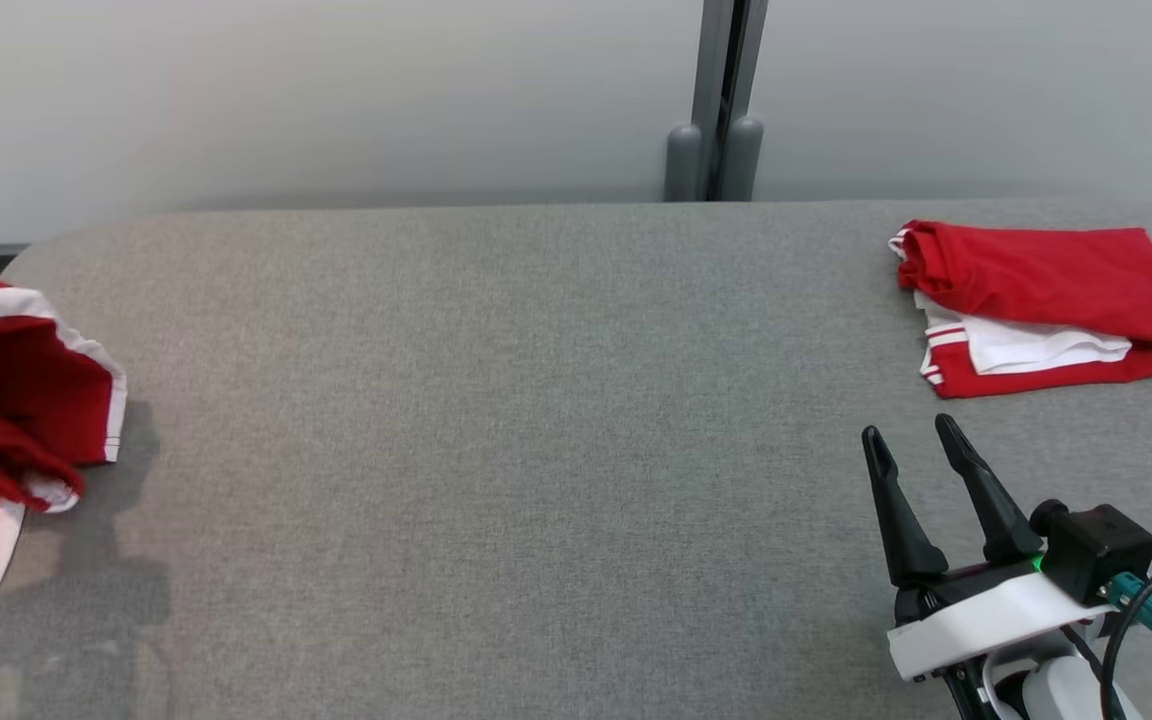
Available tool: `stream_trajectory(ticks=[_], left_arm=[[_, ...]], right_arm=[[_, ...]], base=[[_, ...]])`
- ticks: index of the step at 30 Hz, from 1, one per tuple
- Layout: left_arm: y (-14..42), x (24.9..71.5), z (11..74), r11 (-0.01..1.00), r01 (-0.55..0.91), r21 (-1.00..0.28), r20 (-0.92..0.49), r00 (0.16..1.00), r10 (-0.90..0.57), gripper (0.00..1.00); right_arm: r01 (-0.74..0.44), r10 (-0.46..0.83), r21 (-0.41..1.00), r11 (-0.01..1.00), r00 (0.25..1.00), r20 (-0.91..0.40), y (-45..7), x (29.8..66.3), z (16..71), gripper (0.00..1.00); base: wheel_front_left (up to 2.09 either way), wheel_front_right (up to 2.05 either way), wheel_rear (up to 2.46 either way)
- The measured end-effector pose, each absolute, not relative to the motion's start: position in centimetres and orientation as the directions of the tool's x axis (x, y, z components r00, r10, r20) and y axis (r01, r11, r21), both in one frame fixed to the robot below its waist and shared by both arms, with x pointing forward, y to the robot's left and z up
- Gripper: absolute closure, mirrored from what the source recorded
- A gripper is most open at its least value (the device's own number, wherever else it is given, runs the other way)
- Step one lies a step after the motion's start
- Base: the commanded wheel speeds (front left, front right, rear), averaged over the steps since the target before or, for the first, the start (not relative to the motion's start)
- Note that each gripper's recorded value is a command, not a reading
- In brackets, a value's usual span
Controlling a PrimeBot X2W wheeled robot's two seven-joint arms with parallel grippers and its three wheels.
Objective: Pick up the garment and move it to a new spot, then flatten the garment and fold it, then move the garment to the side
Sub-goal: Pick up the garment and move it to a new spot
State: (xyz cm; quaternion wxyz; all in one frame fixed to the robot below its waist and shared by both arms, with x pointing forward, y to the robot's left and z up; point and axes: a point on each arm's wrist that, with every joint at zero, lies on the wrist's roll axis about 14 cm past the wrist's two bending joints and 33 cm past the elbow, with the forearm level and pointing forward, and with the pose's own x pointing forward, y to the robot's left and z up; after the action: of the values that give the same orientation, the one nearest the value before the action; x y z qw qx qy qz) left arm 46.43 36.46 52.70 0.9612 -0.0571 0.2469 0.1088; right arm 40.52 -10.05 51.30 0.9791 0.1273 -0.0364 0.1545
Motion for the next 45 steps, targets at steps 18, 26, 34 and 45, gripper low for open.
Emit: stream_trajectory(ticks=[18,26,34,45], left_arm=[[11.4,49.1,62.6,0.899,0.439,-0.005,-0.22,0.876,-0.429,1.0],[1.1,46.5,67.6,0.736,0.655,-0.171,-0.007,0.747,-0.665,1.0],[2.8,45.6,61.3,0.741,0.593,-0.314,-0.129,0.747,-0.652,1.0],[13.4,42.8,45.3,0.897,0.301,-0.323,-0.508,0.744,-0.433,1.0]], right_arm=[[-0.146,0.105,0.237,0.96,0.979,0.178,-16.5,36.4,53.7,0.0],[-0.052,0.007,0.238,0.97,0.983,0.184,-19.8,35.2,53.9,0.0],[-0.023,-0.017,0.242,0.97,0.986,0.164,-20.5,35.1,53.2,0.0],[-0.071,0.042,0.225,0.972,0.99,0.134,-19.0,36.8,52.3,0.0]], base=[[0.0,0.0,0.0],[0.0,0.0,0.0],[0.0,0.0,0.0],[0.0,0.0,0.0]])
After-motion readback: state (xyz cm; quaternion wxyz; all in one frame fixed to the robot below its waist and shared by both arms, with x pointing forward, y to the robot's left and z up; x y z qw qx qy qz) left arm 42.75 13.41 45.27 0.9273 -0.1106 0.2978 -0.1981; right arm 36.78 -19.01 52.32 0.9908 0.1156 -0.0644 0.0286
